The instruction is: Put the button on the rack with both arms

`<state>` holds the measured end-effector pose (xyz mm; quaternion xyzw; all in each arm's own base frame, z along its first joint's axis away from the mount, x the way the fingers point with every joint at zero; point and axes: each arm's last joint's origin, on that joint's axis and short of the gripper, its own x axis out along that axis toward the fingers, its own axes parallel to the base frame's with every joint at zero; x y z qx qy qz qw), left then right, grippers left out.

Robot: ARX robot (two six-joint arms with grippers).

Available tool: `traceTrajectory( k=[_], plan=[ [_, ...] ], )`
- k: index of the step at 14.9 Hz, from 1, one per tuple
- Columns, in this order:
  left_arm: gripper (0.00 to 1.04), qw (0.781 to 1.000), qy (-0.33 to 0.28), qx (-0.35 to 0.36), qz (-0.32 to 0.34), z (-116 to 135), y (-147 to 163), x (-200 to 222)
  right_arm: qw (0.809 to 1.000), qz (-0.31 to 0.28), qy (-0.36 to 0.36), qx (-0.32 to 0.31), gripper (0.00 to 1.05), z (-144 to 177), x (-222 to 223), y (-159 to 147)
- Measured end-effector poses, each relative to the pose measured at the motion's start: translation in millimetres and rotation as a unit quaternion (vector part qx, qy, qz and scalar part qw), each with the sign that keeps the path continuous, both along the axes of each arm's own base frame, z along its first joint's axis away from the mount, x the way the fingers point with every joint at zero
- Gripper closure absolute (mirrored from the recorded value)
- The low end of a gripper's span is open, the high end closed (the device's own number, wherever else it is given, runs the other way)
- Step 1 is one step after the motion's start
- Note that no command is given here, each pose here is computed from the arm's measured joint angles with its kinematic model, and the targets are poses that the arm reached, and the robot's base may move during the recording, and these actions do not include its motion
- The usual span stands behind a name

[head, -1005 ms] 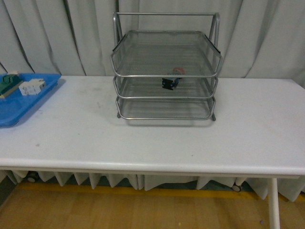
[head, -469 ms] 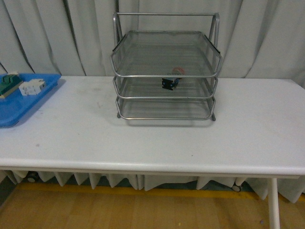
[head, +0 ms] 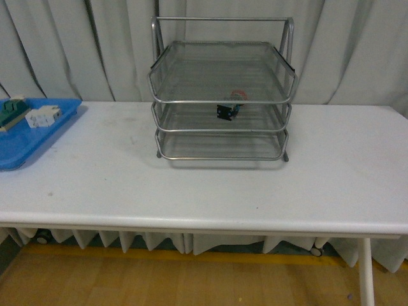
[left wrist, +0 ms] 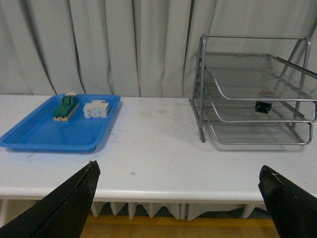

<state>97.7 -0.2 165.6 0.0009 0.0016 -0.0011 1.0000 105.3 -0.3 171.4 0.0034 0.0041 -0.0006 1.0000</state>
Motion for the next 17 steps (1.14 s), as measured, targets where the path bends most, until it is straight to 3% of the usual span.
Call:
traceTrajectory(
  k=[7, 8, 9, 11, 12, 13, 17],
  plan=[
    [0.07, 1.0, 0.0, 0.0, 0.0, 0.0, 0.0, 0.0, 1.0, 0.0, -0.006, 0.0, 1.03, -4.5, -8.1, 0.3],
    [0.07, 1.0, 0.0, 0.0, 0.0, 0.0, 0.0, 0.0, 1.0, 0.0, -0.006, -0.001, 0.98, -4.5, -8.1, 0.3],
    [0.07, 1.0, 0.0, 0.0, 0.0, 0.0, 0.0, 0.0, 1.0, 0.0, -0.006, -0.001, 0.89, -4.5, -8.1, 0.3],
    [0.07, 1.0, 0.0, 0.0, 0.0, 0.0, 0.0, 0.0, 1.0, 0.0, -0.006, -0.001, 0.6, -4.5, -8.1, 0.3],
    [0.07, 1.0, 0.0, 0.0, 0.0, 0.0, 0.0, 0.0, 1.0, 0.0, -0.006, -0.001, 0.18, -4.5, -8.1, 0.3],
    [0.07, 1.0, 0.0, 0.0, 0.0, 0.0, 0.0, 0.0, 1.0, 0.0, -0.006, -0.001, 0.06, -4.5, -8.1, 0.3],
    [0.07, 1.0, 0.0, 0.0, 0.0, 0.0, 0.0, 0.0, 1.0, 0.0, -0.006, -0.001, 0.06, -4.5, -8.1, 0.3]
  ],
)
